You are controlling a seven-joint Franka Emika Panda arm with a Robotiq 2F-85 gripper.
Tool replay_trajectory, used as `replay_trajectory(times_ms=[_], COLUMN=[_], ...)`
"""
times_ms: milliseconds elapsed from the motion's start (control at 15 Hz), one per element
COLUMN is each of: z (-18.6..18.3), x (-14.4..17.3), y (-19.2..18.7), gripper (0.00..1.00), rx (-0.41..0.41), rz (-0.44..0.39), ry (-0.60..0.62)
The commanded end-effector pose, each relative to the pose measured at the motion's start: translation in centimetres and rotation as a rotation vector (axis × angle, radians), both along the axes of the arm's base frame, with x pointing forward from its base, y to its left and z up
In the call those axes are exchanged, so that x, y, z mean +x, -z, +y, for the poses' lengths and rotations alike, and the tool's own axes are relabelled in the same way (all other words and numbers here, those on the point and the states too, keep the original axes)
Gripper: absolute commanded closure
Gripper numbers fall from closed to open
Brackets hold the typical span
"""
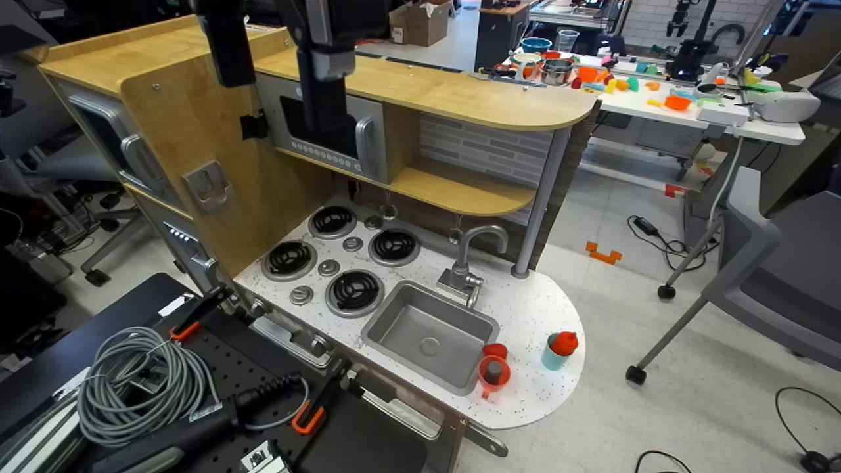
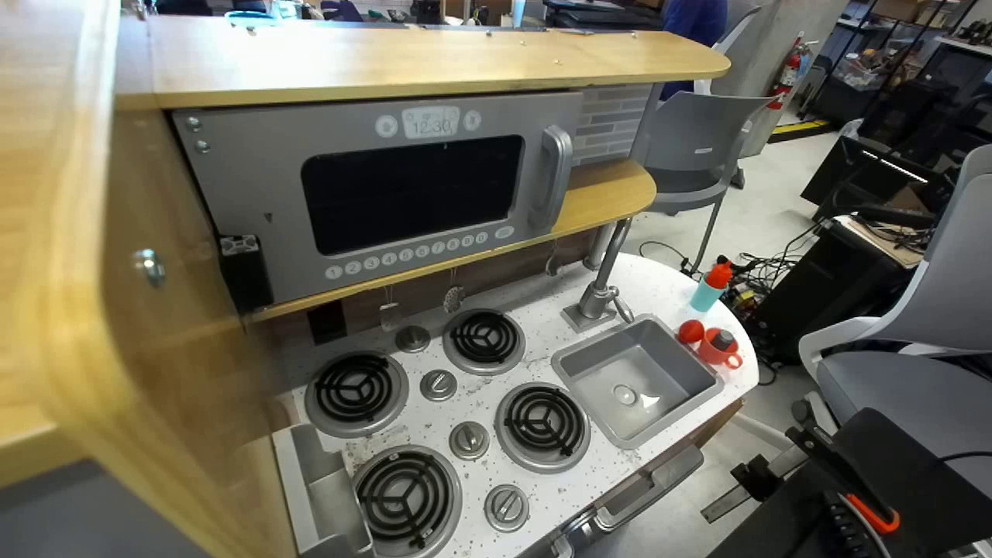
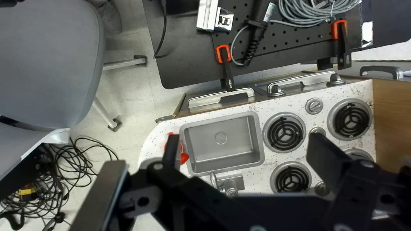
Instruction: Put the orange thing near the orange cup in the sink
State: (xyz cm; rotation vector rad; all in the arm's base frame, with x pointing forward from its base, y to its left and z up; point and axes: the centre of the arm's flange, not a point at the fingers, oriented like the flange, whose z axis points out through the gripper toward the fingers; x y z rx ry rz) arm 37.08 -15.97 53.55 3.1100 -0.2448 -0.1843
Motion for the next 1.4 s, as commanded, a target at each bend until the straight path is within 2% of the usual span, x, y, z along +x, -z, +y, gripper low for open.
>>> replay_trajectory(times_ms=[0, 667, 1000, 1133, 1333], z=[0.0, 0.5, -1.2, -3.2, -6.2], x=[0.0, 0.3, 1.5, 1.7, 3.2], y=[0.0, 0.0, 1.5, 2.9, 7.7], gripper=[0.00, 0.00, 0.00, 0.00, 0.00], rx=[0.000, -0.008, -0.015, -0.004, 0.009], rz=[0.000, 0.002, -0.013, -0.006, -0.043], ry=[0.000, -0.005, -0.083, -0.101, -0.146])
